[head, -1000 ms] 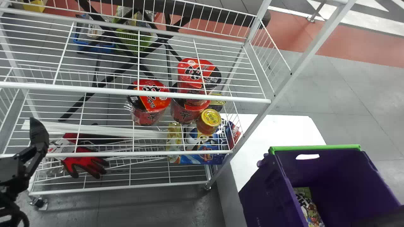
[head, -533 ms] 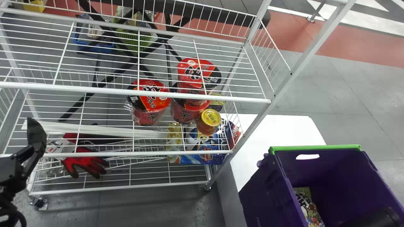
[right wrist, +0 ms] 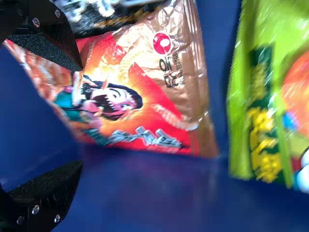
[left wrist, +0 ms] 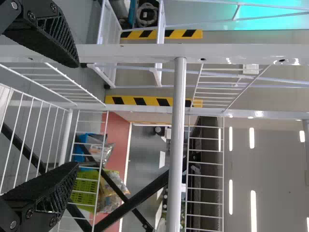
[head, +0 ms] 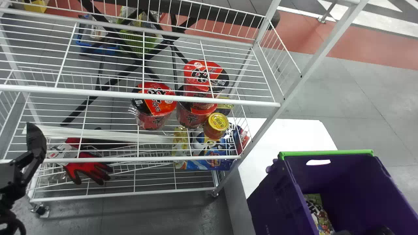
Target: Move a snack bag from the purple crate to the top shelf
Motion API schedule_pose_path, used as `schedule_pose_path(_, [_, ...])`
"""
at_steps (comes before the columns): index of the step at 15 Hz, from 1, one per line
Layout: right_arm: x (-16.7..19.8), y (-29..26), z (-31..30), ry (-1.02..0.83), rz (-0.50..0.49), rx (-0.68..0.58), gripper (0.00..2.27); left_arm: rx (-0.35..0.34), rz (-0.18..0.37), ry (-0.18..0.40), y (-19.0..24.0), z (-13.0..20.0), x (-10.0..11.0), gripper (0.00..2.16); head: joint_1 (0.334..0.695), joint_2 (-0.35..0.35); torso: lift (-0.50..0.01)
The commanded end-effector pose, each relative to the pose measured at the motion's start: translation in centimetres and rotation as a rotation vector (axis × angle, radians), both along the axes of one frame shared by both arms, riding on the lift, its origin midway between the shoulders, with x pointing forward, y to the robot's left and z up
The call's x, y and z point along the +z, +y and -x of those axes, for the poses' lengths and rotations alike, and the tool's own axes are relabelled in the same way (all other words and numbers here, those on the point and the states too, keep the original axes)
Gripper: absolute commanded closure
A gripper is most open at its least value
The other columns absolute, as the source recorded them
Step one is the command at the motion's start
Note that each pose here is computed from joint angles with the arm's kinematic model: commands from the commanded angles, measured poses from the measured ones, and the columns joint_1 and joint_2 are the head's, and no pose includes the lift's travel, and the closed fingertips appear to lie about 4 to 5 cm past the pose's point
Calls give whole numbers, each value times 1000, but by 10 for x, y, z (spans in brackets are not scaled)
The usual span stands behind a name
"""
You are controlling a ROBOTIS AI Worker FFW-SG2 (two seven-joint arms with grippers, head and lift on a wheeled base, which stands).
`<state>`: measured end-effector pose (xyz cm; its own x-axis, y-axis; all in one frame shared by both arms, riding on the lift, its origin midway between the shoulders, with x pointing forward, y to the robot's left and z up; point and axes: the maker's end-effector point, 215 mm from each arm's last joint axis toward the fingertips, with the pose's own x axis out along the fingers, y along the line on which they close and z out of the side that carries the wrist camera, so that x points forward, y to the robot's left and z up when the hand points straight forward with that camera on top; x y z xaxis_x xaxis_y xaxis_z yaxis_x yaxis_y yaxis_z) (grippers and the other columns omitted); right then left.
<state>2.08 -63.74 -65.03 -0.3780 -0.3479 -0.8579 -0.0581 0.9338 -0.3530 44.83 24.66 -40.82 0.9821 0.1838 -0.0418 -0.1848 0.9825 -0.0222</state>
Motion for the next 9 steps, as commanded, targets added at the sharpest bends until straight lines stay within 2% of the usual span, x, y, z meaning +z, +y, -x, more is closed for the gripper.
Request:
schedule_pose_path(1, [-15,8,-1,-16,-29,32,137,4,2,-2,2,0,-1,97,695,-350,-454])
schedule_pose_path(9, [-33,15,4,-32,-47,87,198,8,9,-16,4,0,0,97,695,-350,-454])
